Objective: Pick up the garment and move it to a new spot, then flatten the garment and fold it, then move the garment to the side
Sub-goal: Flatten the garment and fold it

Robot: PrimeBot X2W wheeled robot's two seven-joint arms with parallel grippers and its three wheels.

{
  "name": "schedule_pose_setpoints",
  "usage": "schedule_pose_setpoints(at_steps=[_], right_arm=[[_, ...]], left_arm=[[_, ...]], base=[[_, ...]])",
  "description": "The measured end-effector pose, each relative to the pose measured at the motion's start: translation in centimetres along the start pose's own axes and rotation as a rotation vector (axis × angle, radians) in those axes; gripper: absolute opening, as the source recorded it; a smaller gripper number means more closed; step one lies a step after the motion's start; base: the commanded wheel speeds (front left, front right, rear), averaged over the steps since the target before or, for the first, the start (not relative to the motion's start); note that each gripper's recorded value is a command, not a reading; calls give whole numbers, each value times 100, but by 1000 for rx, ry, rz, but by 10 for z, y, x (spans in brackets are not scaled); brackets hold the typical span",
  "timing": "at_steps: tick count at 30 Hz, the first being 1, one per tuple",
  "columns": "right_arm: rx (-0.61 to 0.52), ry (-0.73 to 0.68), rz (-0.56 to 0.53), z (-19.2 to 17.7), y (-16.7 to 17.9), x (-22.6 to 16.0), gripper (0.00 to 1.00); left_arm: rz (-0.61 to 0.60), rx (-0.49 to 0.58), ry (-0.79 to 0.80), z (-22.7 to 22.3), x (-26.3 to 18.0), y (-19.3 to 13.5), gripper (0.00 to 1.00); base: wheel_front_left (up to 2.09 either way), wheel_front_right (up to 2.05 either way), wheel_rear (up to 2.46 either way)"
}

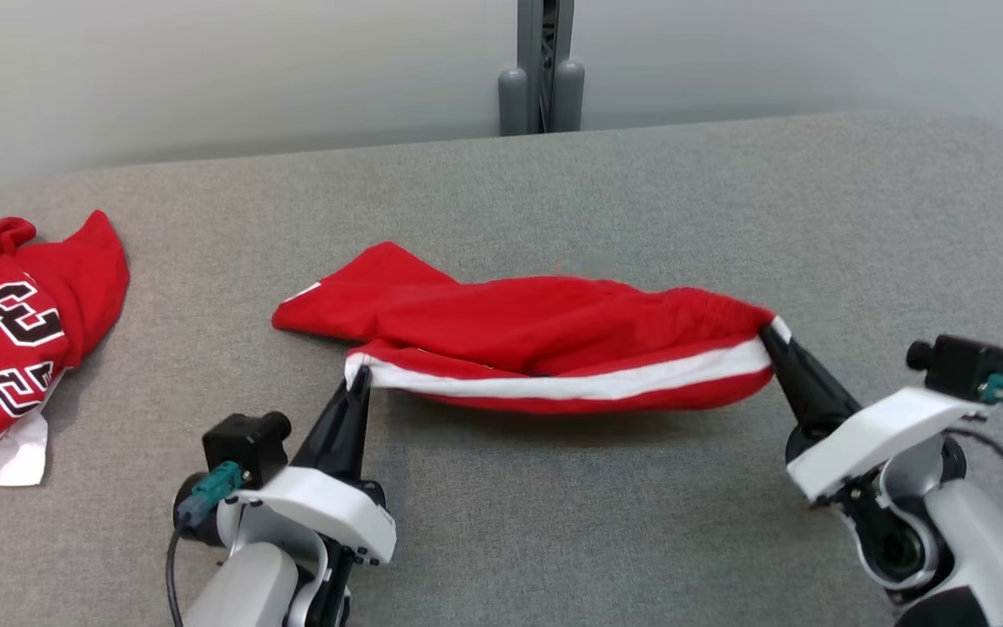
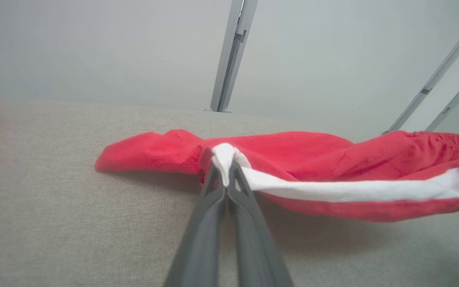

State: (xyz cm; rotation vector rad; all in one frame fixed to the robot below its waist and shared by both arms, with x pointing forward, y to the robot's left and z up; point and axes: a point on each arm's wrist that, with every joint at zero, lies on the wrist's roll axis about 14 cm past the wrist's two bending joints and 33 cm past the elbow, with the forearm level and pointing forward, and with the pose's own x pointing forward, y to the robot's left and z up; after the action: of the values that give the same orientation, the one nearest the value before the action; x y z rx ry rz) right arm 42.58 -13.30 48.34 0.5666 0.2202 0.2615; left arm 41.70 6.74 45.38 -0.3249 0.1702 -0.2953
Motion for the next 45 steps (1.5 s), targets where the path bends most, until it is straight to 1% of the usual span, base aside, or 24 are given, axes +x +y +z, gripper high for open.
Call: schedule_pose_setpoints(at_steps=[3, 5, 7, 13, 14, 18, 21, 23, 25, 27, 30, 31, 32, 34, 40, 42, 45], right_arm=[[64, -41, 45, 25, 13, 1, 0], [82, -61, 75, 40, 21, 2, 0], [77, -78, 101, 54, 28, 2, 0], [-39, -169, 153, 104, 50, 5, 0], [-87, -204, 150, 120, 54, 6, 0], [-187, -244, 165, 146, 75, 9, 0], [-255, -278, 139, 167, 80, 9, 0], [-250, -300, 107, 181, 77, 9, 0], [-215, -316, 92, 191, 80, 11, 0], [-210, -330, 84, 201, 85, 12, 0], [-246, -353, 50, 216, 85, 10, 0], [-246, -353, 50, 216, 85, 10, 0], [-272, -371, 12, 225, 79, 8, 0], [-280, -392, -22, 233, 73, 6, 0], [-161, -459, -34, 259, 70, -3, 0], [-119, -459, -24, 262, 70, -2, 0], [-93, -457, -11, 263, 73, -1, 0]], left_arm=[[-7, -4, -53, 20, 2, -2, 0], [-14, 4, -92, 38, 5, -3, 0], [-29, 16, -133, 58, 8, -6, 0], [-79, 25, -270, 124, 15, -26, 0], [-104, 36, -312, 145, 17, -35, 0], [-144, 65, -389, 186, 17, -52, 0], [-169, 67, -425, 210, 17, -65, 0], [-190, 62, -441, 224, 18, -74, 0], [-201, 65, -449, 233, 19, -80, 0], [-206, 78, -456, 241, 21, -84, 0], [-221, 69, -458, 248, 23, -93, 0], [-221, 69, -458, 248, 23, -93, 0], [-232, 61, -461, 252, 24, -98, 0], [-238, 59, -468, 256, 24, -101, 0], [-271, 37, -470, 259, 24, -115, 0], [-278, 28, -475, 262, 24, -118, 0], [-281, 26, -483, 266, 23, -120, 0]], base=[[0, 0, 0], [0, 0, 0], [0, 0, 0], [0, 0, 0], [0, 0, 0], [0, 0, 0], [0, 0, 0], [0, 0, 0], [0, 0, 0], [0, 0, 0], [0, 0, 0], [0, 0, 0], [0, 0, 0], [0, 0, 0], [0, 0, 0], [0, 0, 0], [0, 0, 0]])
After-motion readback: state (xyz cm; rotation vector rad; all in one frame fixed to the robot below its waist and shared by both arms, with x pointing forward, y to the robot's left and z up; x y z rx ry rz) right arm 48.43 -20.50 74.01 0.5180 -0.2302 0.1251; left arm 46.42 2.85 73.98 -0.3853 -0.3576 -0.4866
